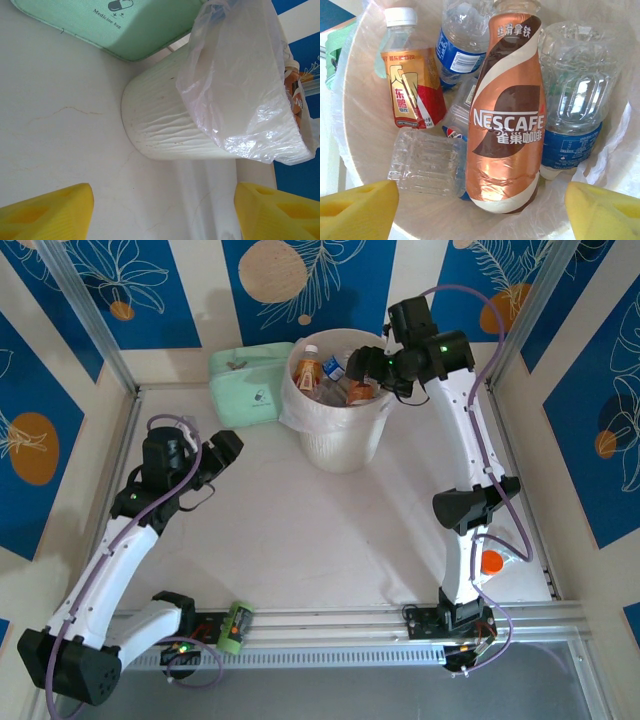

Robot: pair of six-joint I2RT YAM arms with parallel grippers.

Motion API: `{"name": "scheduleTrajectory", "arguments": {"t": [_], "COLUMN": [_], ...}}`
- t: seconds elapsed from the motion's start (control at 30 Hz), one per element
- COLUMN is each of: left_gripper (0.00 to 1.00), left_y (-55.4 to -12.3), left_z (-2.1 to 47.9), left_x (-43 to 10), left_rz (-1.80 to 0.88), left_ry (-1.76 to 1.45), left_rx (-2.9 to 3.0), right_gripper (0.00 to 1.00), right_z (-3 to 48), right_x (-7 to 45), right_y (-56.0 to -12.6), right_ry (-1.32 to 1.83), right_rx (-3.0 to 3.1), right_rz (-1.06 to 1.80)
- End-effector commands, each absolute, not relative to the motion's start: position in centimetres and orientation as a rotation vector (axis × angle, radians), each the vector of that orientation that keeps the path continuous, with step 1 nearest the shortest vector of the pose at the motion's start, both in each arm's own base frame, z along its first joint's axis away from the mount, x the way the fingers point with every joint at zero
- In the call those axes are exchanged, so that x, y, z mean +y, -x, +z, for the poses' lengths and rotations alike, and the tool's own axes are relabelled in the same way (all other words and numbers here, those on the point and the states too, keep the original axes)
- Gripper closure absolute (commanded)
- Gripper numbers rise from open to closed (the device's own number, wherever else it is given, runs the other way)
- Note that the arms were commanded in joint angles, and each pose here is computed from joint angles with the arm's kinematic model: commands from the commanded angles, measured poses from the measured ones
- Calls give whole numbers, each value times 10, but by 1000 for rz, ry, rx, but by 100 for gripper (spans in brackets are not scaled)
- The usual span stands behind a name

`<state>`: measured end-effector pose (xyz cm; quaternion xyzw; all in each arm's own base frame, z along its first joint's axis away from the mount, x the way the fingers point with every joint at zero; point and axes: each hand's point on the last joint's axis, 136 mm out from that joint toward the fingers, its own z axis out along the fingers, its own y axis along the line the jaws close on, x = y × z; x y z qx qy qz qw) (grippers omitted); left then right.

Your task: Put the plastic bottles in the bin

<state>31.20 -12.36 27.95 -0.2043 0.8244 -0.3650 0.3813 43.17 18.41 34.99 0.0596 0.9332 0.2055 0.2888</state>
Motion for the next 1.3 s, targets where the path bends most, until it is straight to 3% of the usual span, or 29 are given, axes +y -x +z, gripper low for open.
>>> {"name": "scheduleTrajectory", "arguments": {"t": [0.0,0.17,0.33,0.47,0.57,0.67,0.77,0.87,1.03,1.2,1.27], "left_gripper": [27,24,13,0,0,0,0,0,0,0,0], "left_y": [-314,-315,-323,-335,-353,-369,-376,-380,-391,-400,-399], "left_z": [285,296,326,326,304,255,216,188,131,106,102], "left_x": [-122,-116,-103,-59,-43,-29,-12,0,7,12,9], "left_rz": [-946,-876,-720,-361,-123,81,236,351,388,313,216], "left_ry": [502,432,284,288,186,137,140,123,99,101,80], "left_rx": [2077,2062,1936,1857,1842,1929,1913,1893,1950,1928,1942], "right_gripper": [15,16,10,1,1,1,1,1,1,1,1], "right_z": [389,407,392,354,311,251,244,207,150,112,122], "right_x": [183,174,162,133,104,40,33,-6,-18,-5,12], "right_y": [-414,-380,-326,-290,-277,-263,-276,-286,-334,-365,-380], "right_ry": [-125,-88,-5,-119,-301,-671,-363,-450,-354,-181,-95], "right_rx": [2396,2356,2272,2214,2154,2028,1885,1961,2074,1999,1921], "right_rz": [575,453,248,288,347,240,203,-87,-309,-238,-120]}}
